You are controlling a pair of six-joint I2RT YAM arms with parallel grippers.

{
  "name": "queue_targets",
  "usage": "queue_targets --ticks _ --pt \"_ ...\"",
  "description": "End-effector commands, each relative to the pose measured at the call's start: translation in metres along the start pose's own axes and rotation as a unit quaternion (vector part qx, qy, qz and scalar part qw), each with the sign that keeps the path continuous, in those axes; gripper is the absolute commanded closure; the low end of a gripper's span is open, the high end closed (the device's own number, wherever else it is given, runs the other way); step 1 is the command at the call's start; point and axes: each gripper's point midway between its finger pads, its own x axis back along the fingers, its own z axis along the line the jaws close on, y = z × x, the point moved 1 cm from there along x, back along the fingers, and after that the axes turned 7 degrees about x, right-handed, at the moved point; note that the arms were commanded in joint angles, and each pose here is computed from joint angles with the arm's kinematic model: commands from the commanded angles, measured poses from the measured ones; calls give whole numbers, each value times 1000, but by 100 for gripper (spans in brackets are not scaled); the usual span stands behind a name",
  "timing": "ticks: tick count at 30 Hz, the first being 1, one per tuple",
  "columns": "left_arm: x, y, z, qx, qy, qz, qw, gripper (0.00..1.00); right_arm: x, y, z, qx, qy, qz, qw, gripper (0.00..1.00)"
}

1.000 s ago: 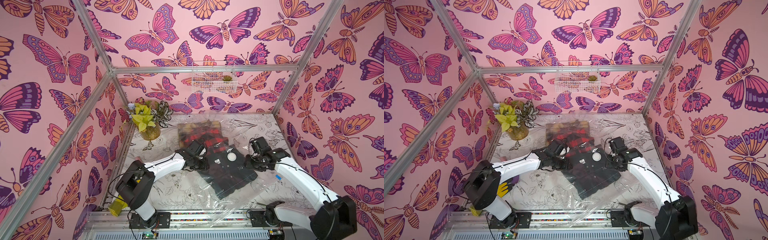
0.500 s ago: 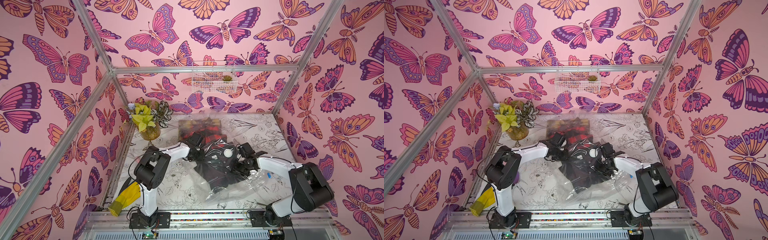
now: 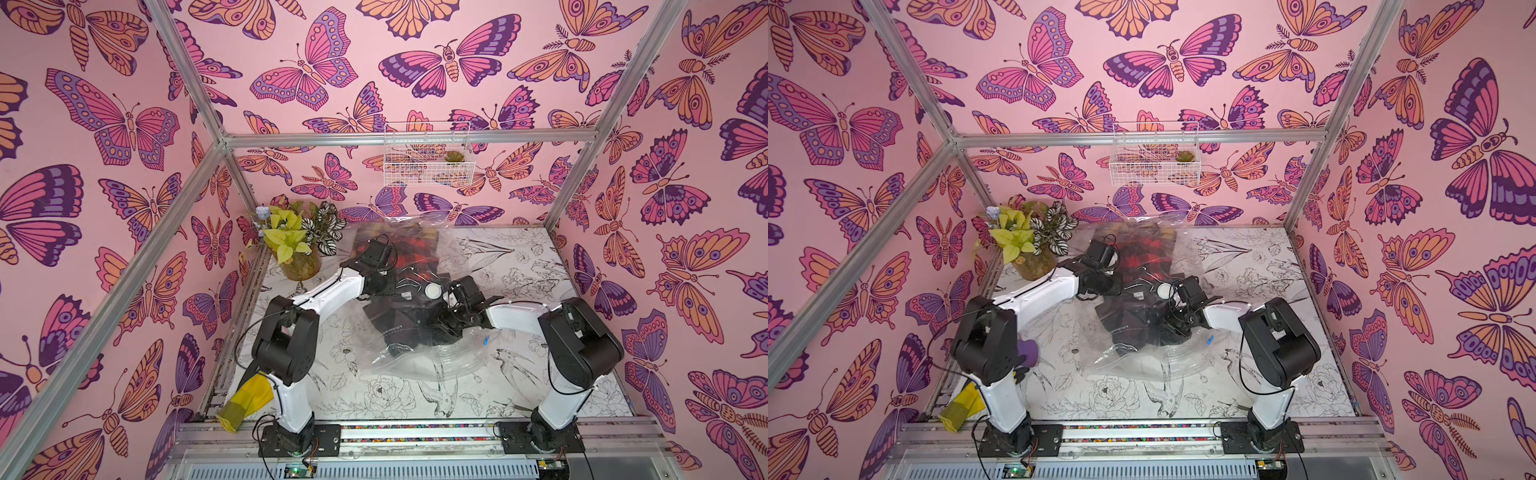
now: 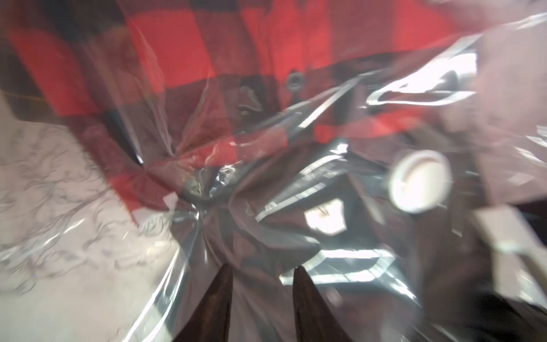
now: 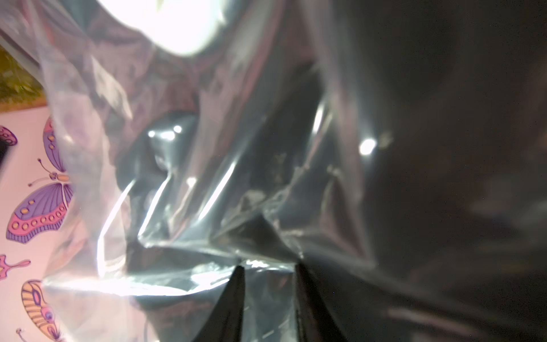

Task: Place the folded shirt into the vacuum bag
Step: Adjust the vacuum bag at the center of the board, then close the vacuum bag at the center of the board.

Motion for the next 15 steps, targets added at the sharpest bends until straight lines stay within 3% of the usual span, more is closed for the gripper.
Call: queue_targets --ticks 1,7,15 --pt "30 -23 -17 -28 -40 14 999 60 36 -15 7 43 2 26 999 60" --pt "56 -63 -79 -107 -124 1 986 53 135 -21 -33 29 -36 -35 998 45" --pt "44 -113 -154 -194 -189 -6 962 47 210 -29 -137 -133 -137 -123 974 21"
